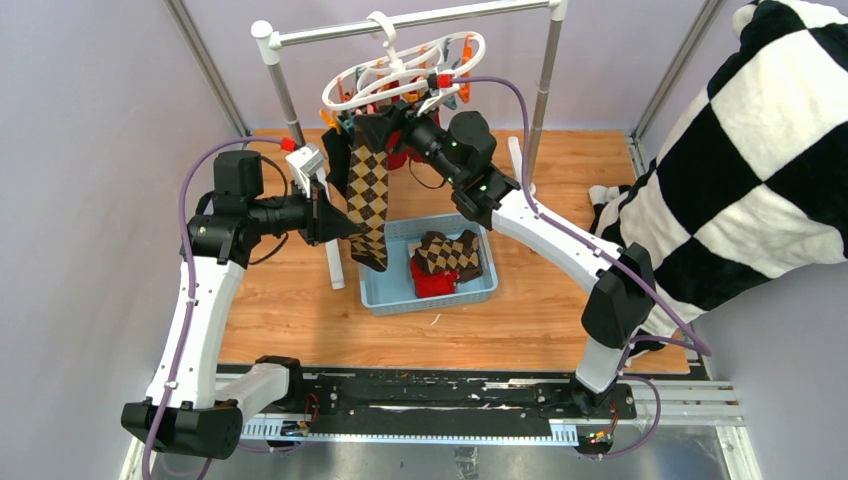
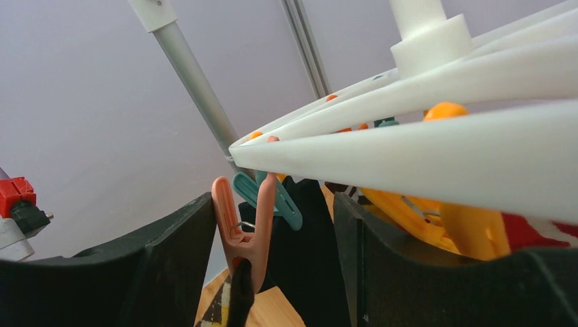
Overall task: Remove the socks clipped to the hanger
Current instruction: Remove the sock from the hanger.
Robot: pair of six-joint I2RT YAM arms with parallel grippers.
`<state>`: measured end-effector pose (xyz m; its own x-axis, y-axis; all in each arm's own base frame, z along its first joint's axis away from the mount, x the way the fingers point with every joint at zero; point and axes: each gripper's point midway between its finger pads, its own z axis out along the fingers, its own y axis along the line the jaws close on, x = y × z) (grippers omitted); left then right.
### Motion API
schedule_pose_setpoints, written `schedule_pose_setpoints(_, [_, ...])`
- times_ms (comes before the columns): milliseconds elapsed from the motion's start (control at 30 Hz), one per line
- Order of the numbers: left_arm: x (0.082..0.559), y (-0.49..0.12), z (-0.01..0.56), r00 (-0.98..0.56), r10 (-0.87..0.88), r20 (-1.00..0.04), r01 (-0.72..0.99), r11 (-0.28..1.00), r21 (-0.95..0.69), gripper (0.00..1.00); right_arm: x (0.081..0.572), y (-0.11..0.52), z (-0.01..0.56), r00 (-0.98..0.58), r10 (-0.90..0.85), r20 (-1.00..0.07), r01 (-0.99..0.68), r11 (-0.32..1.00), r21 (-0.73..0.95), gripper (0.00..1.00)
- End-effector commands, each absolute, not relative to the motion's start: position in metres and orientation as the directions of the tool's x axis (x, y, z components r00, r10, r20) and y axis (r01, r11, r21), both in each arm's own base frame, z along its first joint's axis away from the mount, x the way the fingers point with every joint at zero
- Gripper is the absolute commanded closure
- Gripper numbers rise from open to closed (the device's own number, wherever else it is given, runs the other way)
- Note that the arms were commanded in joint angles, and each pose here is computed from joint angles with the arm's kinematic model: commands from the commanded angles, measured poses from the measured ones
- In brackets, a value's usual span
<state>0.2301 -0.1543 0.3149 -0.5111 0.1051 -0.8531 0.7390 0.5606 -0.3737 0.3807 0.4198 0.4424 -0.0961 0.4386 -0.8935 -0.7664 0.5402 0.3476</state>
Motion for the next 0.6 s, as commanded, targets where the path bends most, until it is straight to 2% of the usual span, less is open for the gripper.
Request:
schedule_pose_setpoints(0, [0.230,-0.157,0.312,-0.509,0.117,-0.853,0.748,0.550,-0.371,1.00,0.375,0.411,0.467,-0.013,0.468,-0.884,-0.758,0.572,0.314,0.33])
schedule_pose_setpoints(233, [0.229,-0.158,0.311,-0.507,0.120,-0.854,0.752,0.546,-0.369,1.00,0.369,0.422,0.466,0.126,0.384,-0.915,-0.704,0.685,0.190,0.30])
schedule_pose_setpoints(567, [0.228,-0.158,0.312,-0.502,0.119,-0.856,0.753,0.547,-0.366,1.00,0.379,0.427,0.475,0.151,0.392,-0.907,-0.687,0.702,0.189,0.44])
